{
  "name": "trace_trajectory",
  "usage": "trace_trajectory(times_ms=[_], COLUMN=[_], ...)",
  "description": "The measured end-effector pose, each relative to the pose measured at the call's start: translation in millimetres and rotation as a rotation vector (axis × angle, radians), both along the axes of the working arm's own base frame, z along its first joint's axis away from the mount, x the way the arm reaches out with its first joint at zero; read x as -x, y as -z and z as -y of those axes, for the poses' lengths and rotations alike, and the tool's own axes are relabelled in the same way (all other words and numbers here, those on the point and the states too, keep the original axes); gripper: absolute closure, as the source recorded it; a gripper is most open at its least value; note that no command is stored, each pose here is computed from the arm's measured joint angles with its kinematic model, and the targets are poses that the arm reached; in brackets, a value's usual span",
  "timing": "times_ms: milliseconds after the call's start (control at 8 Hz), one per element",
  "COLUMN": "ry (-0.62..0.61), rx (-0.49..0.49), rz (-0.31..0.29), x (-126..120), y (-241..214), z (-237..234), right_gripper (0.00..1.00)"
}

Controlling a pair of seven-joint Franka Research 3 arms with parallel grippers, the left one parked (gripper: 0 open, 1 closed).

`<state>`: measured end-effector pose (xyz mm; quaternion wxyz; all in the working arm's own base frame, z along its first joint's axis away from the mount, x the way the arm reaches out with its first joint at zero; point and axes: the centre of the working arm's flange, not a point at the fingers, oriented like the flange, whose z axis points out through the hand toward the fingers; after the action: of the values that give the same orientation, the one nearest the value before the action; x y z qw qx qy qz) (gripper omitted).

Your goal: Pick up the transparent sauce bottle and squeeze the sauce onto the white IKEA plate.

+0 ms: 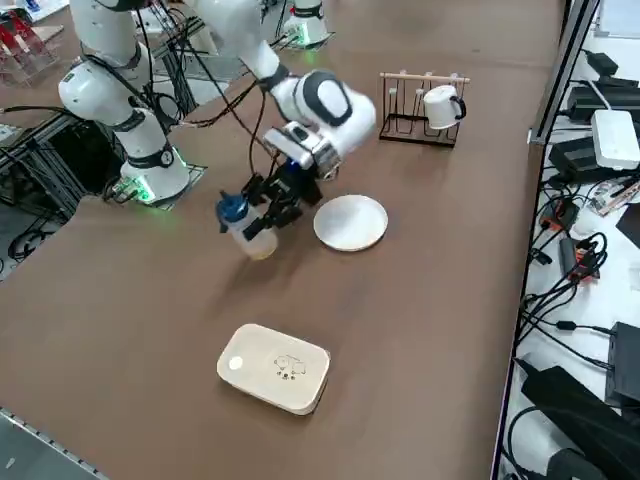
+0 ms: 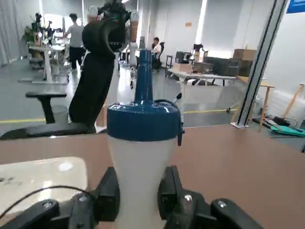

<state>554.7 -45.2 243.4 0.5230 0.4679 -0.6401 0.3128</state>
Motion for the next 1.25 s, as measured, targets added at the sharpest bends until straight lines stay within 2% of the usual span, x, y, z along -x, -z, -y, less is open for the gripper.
trace_trajectory(times_ms=[250,500,750,1000,1250], ry=[-0.047,-0.074,-0.148,-0.215,-0.269], rx=[-0.088,-0.249,-0.364,-0.464,-0.595], rz=[-0.041,-0.096,-0.17,-0.253,-0.353], x=[-23.3,-45.7,-63.0,-69.5,-65.0], y=[-19.1,-36.5,-50.1,-49.9,-48.4], z=[-24.9,-64.5,-103.4,-143.1,-181.9], right_gripper=[0.59,0.59,0.59,0.59,0.59])
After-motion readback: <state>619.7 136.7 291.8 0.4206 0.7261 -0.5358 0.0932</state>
